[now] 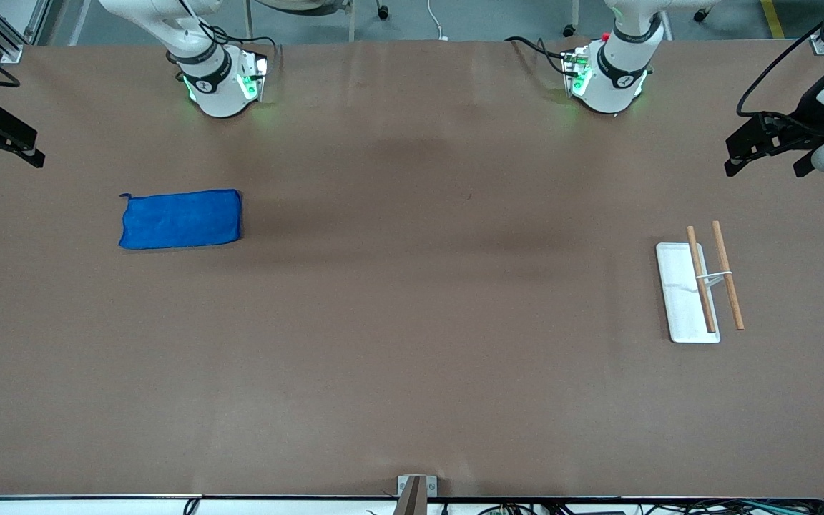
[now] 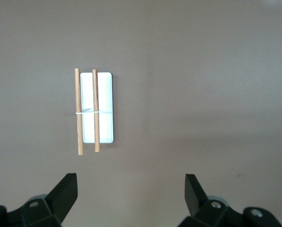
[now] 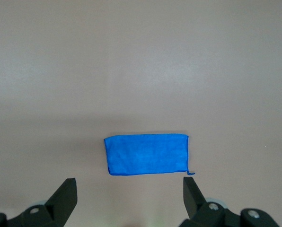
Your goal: Right arm passes towel to left arm to hang
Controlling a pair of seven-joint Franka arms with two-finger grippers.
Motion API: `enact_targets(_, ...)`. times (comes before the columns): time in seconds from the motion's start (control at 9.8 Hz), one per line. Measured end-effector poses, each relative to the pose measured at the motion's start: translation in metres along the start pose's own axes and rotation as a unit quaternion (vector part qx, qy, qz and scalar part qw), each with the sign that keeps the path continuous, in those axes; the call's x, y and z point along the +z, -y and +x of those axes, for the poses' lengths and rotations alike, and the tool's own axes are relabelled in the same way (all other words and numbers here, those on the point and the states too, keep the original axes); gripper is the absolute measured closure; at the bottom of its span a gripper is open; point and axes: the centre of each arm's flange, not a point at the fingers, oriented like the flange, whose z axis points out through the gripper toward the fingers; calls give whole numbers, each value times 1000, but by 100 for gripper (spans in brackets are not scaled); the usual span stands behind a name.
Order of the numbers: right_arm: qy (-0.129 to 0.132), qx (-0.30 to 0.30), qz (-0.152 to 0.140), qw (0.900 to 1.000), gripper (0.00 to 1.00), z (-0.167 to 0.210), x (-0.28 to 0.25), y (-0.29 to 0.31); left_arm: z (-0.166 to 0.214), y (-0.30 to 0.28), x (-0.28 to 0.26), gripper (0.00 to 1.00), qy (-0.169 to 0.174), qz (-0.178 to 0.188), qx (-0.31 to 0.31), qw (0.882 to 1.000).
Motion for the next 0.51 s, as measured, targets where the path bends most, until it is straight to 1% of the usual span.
enact_targets(0.51, -1, 0, 0, 1000, 1, 0, 0, 0, 0, 3, -8, 0, -5, 5, -2, 1000)
